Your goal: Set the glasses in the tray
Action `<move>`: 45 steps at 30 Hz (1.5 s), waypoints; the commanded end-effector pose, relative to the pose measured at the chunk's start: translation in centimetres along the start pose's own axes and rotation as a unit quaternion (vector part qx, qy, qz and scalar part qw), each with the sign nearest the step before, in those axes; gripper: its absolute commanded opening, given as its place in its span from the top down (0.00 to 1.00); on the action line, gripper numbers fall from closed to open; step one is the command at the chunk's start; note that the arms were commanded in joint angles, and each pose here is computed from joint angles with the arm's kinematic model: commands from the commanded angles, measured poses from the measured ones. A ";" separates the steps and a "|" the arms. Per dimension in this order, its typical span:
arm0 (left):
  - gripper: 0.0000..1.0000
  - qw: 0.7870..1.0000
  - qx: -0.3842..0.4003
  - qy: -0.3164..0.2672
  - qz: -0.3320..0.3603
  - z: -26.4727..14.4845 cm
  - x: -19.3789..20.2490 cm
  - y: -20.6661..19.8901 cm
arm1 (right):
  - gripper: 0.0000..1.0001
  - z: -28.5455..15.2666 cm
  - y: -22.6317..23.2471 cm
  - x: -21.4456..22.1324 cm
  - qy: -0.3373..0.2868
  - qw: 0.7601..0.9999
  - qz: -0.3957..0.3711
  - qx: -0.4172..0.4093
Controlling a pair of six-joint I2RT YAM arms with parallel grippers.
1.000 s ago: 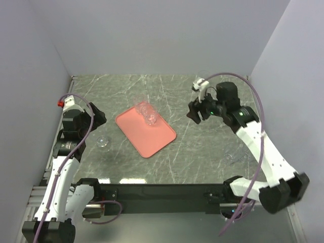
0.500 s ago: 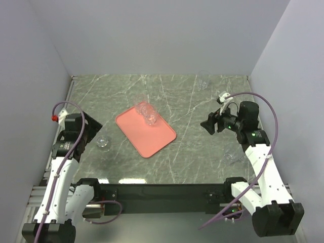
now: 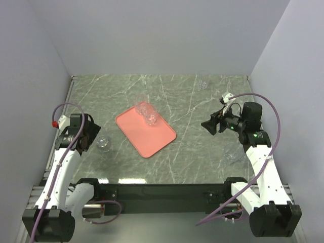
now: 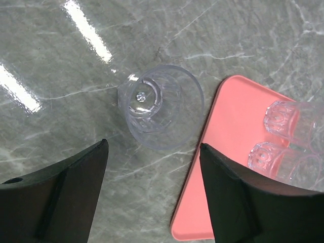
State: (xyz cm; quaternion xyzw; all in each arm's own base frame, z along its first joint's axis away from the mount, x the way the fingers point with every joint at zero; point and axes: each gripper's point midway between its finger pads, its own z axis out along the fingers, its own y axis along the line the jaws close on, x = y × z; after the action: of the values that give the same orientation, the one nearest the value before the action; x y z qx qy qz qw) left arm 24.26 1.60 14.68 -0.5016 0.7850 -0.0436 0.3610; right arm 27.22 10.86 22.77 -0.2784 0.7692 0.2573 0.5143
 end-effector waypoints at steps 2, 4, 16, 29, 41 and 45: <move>0.22 1.000 -0.023 -0.002 -0.016 0.6 0.0 0.6 | 0.26 -0.3 0.1 -1.0 -0.023 0.999 -0.024 -0.004; 0.23 0.999 -0.032 0.004 -0.017 1.1 0.4 0.8 | 0.26 -0.3 0.1 -1.0 -0.023 0.999 -0.024 -0.003; 0.39 0.997 -0.066 0.018 -0.030 3.6 1.8 1.7 | 0.26 -0.3 0.2 -0.9 -0.022 0.999 -0.027 -0.007; 0.84 0.995 -0.089 0.031 -0.046 5.4 2.4 2.8 | 0.26 -0.5 0.2 -1.0 -0.023 0.999 -0.030 -0.005; 1.00 1.000 0.002 -0.016 0.009 3.0 -0.9 -0.6 | 0.26 -0.6 0.1 -1.0 -0.024 0.999 -0.031 -0.004; 1.00 0.994 0.083 -0.013 0.071 1.8 -1.2 -3.3 | 0.26 -0.6 0.1 -1.0 -0.024 0.999 -0.030 -0.003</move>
State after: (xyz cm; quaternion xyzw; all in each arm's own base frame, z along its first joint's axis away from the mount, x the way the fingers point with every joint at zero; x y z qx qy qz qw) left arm 25.13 2.38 11.01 -0.4901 0.8023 -0.0251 0.3398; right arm 27.10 10.67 23.19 -0.2860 0.7618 0.2533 0.5231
